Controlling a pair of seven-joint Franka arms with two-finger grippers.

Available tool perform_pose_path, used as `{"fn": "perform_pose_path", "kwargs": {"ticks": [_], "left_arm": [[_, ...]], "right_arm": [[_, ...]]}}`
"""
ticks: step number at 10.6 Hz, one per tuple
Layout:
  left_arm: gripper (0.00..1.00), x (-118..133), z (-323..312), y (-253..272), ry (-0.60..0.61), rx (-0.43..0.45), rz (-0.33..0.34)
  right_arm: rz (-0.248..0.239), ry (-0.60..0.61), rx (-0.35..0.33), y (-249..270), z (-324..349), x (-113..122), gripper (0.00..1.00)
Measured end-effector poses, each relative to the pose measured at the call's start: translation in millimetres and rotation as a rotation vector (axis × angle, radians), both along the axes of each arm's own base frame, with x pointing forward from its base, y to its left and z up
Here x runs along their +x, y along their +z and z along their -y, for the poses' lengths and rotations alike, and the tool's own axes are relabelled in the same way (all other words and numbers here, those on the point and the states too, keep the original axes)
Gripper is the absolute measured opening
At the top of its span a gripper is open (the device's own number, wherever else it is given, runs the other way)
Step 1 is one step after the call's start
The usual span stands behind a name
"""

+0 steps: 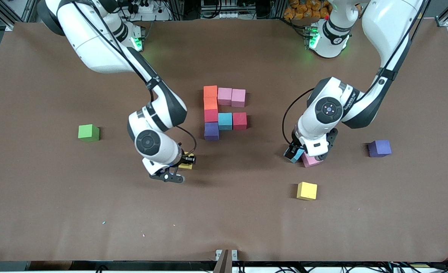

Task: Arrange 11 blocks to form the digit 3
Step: 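Carry the yellow cube with the right gripper while the left gripper reaches cyan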

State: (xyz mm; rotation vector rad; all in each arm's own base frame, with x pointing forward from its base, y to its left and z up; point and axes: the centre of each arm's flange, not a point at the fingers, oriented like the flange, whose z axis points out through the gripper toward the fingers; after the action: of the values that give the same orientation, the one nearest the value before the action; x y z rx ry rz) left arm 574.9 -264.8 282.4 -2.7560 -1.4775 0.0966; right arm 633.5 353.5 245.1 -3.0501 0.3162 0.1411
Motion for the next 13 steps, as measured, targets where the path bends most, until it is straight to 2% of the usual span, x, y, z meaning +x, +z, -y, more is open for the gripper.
{"fn": "perform_pose_path", "kwargs": {"ticks": [6,9,13], "left_arm": [[1.0,15,-10,-31,-0.041,0.025,-0.012],[1.0,17,-10,-42,-0.047,0.028,-0.022],[1.0,14,-10,-60,-0.068,0.044,-0.038]], "right_arm": [[-0.007,-0.13,0.024,0,-30,-16,0.56],[-0.015,-0.127,0.026,-7,-49,-29,0.56],[0.016,-0.056,-0.02,-16,-77,-48,0.56]]}}
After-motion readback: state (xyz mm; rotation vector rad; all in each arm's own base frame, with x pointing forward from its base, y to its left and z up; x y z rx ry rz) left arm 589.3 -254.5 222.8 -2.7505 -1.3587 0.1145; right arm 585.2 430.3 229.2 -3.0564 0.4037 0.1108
